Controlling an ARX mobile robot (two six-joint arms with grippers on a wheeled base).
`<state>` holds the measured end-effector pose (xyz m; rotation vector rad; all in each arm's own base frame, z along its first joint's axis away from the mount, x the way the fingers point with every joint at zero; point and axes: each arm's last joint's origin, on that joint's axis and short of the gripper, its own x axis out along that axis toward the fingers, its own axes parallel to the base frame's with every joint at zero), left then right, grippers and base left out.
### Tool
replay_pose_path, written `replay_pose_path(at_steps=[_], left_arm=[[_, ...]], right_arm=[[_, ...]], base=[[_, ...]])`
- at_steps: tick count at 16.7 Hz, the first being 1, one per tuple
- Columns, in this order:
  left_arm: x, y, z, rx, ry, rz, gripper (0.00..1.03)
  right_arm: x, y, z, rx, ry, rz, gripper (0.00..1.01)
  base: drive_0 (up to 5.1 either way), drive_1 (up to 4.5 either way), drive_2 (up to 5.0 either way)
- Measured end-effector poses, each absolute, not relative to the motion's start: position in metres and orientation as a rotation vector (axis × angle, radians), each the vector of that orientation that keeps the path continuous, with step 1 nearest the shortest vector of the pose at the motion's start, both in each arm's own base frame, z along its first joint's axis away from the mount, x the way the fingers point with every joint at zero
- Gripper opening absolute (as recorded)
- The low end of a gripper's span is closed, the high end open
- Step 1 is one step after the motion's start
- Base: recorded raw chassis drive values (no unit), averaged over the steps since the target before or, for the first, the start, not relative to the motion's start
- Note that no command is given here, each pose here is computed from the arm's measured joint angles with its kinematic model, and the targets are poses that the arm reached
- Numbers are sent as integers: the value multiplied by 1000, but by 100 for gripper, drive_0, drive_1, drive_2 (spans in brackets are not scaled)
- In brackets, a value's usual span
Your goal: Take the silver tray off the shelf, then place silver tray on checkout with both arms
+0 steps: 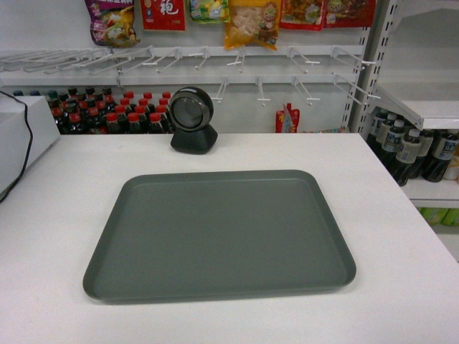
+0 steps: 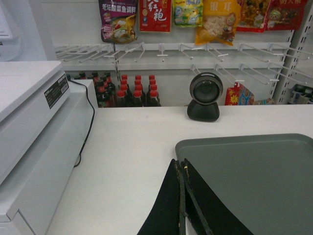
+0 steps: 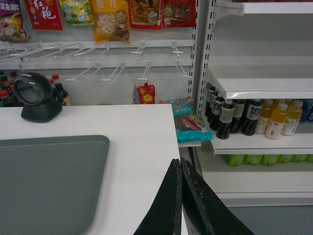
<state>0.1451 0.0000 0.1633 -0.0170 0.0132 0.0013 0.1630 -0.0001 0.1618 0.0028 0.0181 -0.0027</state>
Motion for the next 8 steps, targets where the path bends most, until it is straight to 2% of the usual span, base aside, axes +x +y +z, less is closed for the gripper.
replay_pose_path(at_steps=[8], left_arm=[[123,0,170,-17,-8,1,1]], right_arm=[[134,0,168,3,-1,-3,2]], base=[[0,0,0]])
